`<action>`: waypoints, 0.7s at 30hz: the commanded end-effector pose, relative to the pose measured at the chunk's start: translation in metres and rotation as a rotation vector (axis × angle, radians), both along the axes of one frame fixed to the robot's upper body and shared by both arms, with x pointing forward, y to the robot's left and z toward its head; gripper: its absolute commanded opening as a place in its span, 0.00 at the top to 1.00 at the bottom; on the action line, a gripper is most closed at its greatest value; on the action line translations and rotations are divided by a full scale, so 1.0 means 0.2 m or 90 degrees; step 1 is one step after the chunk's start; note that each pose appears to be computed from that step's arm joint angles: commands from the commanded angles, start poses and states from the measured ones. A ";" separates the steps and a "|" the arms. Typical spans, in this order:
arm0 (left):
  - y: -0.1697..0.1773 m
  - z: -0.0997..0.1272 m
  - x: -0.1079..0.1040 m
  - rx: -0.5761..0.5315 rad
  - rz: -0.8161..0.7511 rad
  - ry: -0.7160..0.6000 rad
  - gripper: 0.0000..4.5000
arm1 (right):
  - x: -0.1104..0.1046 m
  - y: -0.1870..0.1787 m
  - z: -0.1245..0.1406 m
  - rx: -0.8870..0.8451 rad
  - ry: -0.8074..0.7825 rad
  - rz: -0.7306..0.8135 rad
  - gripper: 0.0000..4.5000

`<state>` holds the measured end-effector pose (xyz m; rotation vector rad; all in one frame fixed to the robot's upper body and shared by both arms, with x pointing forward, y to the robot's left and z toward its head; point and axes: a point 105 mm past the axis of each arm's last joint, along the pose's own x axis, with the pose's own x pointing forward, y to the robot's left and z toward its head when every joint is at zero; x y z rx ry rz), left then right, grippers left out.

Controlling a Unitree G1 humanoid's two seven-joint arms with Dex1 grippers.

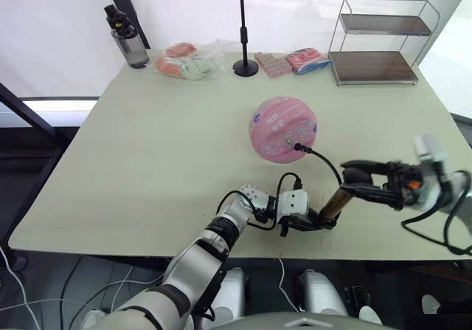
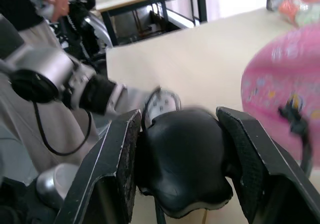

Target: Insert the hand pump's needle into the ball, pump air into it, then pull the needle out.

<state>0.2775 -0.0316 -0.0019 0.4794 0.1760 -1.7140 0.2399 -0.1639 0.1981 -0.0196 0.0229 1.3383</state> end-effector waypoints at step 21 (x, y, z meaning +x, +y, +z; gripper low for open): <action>0.06 -0.14 -0.09 0.062 -0.020 0.063 0.74 | -0.07 -0.08 0.59 0.026 -0.108 0.012 0.57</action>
